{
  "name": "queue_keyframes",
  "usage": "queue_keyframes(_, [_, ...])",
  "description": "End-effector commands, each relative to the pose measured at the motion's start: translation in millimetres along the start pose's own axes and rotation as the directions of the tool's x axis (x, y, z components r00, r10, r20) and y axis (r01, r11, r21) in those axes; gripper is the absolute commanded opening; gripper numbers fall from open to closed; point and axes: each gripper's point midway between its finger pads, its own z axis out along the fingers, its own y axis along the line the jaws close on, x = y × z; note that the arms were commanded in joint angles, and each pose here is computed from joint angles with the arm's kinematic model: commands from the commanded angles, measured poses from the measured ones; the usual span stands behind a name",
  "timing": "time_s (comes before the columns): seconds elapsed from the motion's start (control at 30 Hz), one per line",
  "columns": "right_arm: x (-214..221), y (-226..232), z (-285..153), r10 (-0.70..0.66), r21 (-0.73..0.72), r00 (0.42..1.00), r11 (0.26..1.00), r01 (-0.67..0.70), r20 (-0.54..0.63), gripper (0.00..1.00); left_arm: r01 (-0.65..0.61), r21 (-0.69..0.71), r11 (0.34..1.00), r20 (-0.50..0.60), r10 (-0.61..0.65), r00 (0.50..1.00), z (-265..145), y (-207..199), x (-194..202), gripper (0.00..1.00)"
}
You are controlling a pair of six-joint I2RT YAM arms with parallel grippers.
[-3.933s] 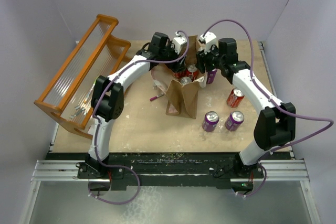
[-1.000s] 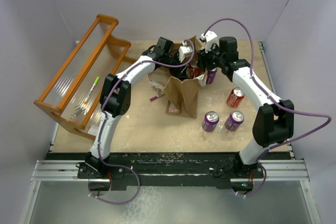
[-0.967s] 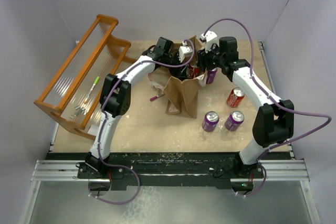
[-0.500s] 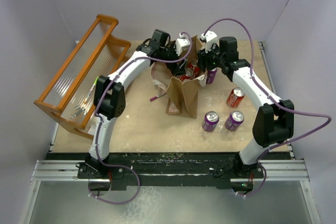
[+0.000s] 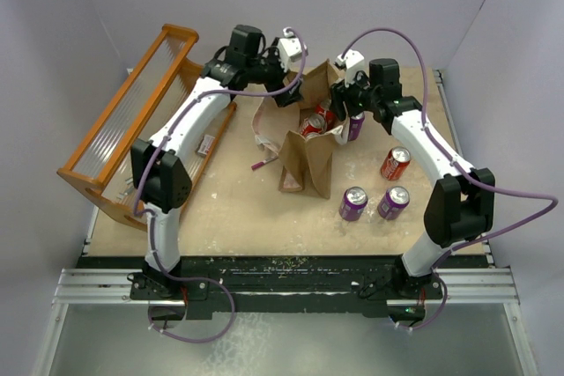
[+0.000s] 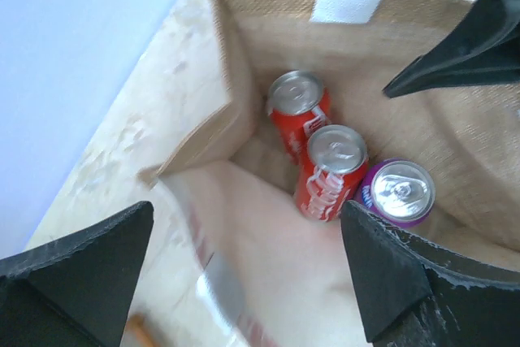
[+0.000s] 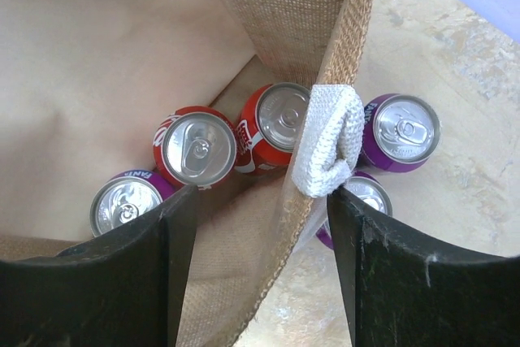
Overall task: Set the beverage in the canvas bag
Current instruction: Adjust the drink in the canvas bag.
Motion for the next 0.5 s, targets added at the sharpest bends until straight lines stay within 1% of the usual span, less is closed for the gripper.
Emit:
queue_keyframes(0.0, [-33, -4, -15, -0.058, 0.004, 0.996, 0.998, 0.057, 0.065, 0.68, 0.04, -0.222, 0.974, -0.005, -0.043, 0.999, -48, 29, -8, 0.99])
queue_keyframes(0.1, [-43, -10, -20, -0.084, 0.035, 0.993, 0.996, 0.081, 0.082, 0.7, 0.122, -0.324, 0.938, -0.054, -0.147, 0.988, -59, 38, 17, 0.99])
queue_keyframes(0.17, [-54, -11, -25, -0.104, 0.041, 0.989, 0.994, 0.1, 0.104, 0.72, 0.179, -0.356, 0.917, -0.095, -0.225, 0.97, -60, 37, 38, 0.99])
queue_keyframes(0.33, [-83, -6, -39, -0.145, 0.053, 0.977, 0.989, 0.139, 0.156, 0.74, 0.298, -0.334, 0.894, -0.157, -0.364, 0.918, -53, 18, 73, 0.98])
queue_keyframes(0.47, [-105, 17, -50, -0.241, 0.055, 0.953, 0.971, 0.235, 0.183, 0.75, 0.372, -0.318, 0.872, -0.186, -0.442, 0.878, -52, 9, 87, 0.92])
